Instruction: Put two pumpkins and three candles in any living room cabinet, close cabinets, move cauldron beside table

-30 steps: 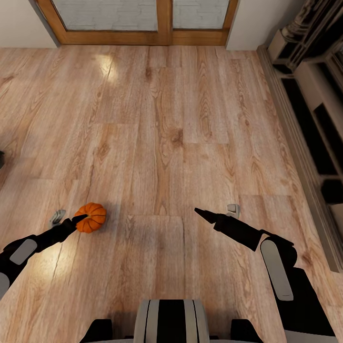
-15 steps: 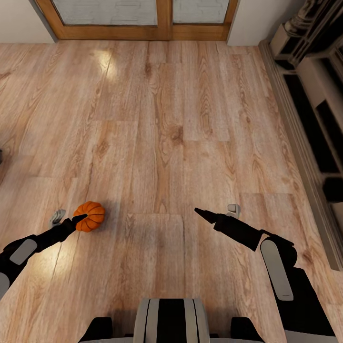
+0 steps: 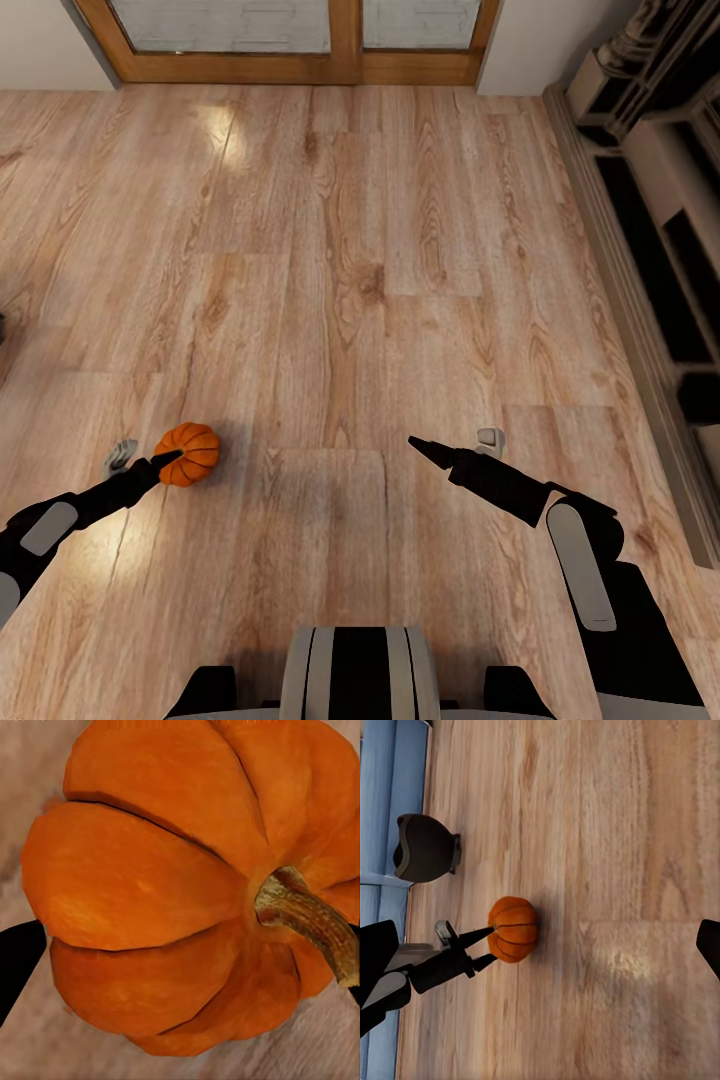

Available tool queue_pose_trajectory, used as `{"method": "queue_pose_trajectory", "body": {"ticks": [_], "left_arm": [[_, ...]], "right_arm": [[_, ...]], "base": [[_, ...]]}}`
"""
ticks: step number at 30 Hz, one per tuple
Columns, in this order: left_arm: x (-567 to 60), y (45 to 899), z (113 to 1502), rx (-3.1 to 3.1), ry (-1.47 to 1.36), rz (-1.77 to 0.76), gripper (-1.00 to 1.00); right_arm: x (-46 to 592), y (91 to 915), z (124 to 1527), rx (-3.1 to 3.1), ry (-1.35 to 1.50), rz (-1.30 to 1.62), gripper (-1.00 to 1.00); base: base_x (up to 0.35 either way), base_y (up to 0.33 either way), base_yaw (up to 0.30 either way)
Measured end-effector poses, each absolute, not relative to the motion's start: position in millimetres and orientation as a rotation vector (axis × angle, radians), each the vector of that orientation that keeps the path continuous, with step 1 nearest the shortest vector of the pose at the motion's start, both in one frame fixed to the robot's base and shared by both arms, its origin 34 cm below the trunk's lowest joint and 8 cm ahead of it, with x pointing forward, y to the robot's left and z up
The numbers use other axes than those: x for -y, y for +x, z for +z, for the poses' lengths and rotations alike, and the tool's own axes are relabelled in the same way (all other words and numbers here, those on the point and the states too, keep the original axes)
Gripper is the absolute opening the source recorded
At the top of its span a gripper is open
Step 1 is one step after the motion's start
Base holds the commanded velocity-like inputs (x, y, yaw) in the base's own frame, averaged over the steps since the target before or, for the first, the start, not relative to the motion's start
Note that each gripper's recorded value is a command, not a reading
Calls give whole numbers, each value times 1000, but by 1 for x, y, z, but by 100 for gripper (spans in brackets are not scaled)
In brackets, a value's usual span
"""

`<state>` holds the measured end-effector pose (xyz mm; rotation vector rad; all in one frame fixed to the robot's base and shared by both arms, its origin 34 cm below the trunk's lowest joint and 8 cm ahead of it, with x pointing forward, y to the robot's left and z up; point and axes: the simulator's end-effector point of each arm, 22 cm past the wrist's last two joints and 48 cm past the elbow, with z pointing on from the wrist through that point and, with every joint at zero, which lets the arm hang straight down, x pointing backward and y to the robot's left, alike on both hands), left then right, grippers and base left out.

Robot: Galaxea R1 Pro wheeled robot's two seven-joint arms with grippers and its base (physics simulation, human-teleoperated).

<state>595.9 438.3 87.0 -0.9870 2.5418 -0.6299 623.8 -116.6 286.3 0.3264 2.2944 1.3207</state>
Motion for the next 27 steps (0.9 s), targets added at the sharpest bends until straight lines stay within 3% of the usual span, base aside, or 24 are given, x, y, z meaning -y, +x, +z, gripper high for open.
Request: {"method": "queue_pose_trajectory", "body": {"ticks": [27], "left_arm": [[-438, 597, 88, -2538, -989, -634, -100]], "right_arm": [[116, 624, 286, -2294, 326, 1322, 100]], "base": [[0, 0, 0]]}}
